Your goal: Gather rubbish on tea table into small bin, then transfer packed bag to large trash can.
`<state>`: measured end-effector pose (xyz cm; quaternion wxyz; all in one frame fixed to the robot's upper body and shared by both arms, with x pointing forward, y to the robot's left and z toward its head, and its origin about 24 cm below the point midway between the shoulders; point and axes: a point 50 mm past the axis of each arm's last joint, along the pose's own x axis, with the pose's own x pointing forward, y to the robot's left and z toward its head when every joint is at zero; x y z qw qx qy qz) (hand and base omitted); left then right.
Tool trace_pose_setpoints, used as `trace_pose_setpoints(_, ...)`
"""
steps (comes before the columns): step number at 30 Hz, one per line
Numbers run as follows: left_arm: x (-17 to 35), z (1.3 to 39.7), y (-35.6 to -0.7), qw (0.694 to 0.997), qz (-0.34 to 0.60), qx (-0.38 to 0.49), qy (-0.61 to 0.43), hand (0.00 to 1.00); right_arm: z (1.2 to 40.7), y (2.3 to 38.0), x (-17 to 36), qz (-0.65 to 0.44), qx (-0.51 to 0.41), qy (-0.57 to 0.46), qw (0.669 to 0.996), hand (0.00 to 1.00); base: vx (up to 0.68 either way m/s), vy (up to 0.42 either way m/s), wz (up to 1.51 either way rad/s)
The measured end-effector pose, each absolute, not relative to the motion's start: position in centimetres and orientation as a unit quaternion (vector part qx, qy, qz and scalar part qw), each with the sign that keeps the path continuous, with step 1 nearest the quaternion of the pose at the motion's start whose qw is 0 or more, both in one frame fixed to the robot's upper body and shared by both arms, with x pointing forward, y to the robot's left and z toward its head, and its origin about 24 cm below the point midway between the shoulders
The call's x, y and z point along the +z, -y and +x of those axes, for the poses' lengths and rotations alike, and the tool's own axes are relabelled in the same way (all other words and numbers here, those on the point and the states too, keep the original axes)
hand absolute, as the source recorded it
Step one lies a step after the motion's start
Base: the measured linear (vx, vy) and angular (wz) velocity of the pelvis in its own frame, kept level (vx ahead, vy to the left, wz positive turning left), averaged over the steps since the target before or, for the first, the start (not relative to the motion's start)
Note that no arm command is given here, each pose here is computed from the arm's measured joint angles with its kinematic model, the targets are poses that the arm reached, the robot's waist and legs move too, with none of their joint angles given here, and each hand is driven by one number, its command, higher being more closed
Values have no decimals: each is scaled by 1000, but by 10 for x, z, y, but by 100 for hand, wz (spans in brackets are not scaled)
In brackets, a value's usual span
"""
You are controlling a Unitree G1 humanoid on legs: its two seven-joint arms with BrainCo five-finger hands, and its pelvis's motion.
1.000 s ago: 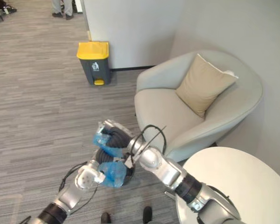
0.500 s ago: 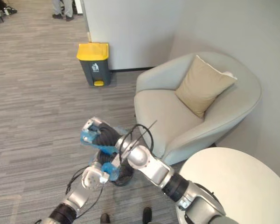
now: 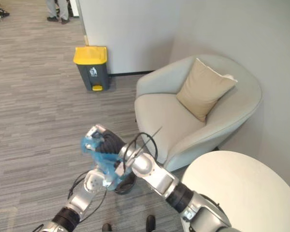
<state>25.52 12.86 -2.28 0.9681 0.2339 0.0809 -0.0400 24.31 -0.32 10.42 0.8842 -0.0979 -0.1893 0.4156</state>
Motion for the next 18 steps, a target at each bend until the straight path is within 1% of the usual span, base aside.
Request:
trace_pose_setpoints(1, -24, 254, -131, 969, 229, -34, -86, 100, 243, 6, 96, -110, 410, 178, 888, 0, 0, 0, 0)
trace_pose_setpoints(8, -18, 251, -135, 977, 198, -16, -79, 100, 247, 26, 79, -170, 362, 165, 902, 0, -3, 0, 4)
trace_pose_setpoints(14, -14, 249, -136, 981, 180, -11, -72, 100, 249, 45, 62, -250, 336, 149, 896, 0, -1, 1, 8)
trace_pose_setpoints(18, -10, 247, -144, 983, 170, 5, -68, 100, 254, 62, 61, -319, 310, 163, 881, 0, -1, 0, 1)
